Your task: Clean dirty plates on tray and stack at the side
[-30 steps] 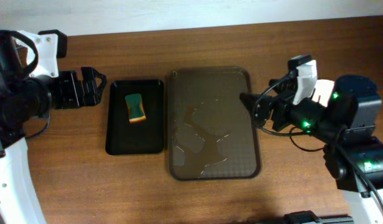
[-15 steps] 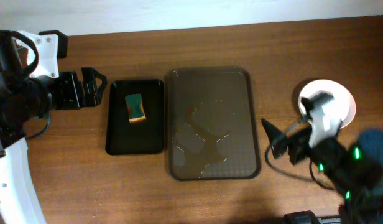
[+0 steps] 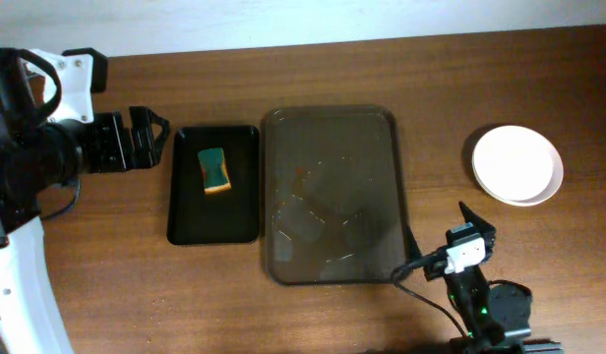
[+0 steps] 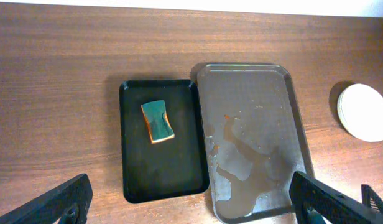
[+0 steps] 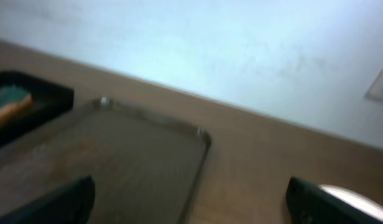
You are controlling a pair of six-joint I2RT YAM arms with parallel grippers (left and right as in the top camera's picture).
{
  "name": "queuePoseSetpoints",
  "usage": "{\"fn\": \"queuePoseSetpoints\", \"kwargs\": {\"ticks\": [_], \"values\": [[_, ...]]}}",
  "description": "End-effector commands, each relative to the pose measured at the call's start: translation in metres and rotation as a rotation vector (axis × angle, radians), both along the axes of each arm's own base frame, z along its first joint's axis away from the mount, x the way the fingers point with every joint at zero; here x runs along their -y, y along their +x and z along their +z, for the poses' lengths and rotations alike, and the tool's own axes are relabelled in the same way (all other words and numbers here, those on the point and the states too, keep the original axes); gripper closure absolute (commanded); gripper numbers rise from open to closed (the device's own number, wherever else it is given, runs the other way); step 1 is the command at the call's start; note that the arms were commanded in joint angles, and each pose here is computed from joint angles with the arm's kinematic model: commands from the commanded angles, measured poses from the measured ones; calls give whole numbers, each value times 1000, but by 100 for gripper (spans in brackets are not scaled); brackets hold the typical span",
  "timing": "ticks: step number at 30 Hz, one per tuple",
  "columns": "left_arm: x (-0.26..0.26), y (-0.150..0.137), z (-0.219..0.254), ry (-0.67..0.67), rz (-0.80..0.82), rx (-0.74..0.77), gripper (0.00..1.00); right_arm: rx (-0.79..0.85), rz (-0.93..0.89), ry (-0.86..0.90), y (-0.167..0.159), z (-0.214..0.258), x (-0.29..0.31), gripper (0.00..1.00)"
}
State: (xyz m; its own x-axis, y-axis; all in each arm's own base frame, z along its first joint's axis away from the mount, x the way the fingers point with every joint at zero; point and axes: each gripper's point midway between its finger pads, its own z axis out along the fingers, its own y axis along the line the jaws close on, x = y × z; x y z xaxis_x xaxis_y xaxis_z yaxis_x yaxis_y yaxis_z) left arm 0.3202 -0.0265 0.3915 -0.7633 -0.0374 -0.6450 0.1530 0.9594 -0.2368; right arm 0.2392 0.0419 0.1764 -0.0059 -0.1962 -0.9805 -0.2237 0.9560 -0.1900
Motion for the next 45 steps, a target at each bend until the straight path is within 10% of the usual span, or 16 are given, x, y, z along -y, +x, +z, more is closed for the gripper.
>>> {"fn": "queuePoseSetpoints", "kwargs": {"ticks": [1,20,25,37,45], "values": [[1,-1,2,4,-17,12,0,9,11,-1,3,-12,-2,2],[1,-22,6,23,-14,3,0,-12,10,-3,3,-17,-2,2],[-21,-39,48,215,100,411,0,-12,10,-3,3,-17,-2,2],[-10,-105,-86,199,110,937,0,-12,10,-3,3,-17,-2,2],[-1,-83,-157,181,88,1127,0,-12,10,-3,3,-17,-2,2]]}}
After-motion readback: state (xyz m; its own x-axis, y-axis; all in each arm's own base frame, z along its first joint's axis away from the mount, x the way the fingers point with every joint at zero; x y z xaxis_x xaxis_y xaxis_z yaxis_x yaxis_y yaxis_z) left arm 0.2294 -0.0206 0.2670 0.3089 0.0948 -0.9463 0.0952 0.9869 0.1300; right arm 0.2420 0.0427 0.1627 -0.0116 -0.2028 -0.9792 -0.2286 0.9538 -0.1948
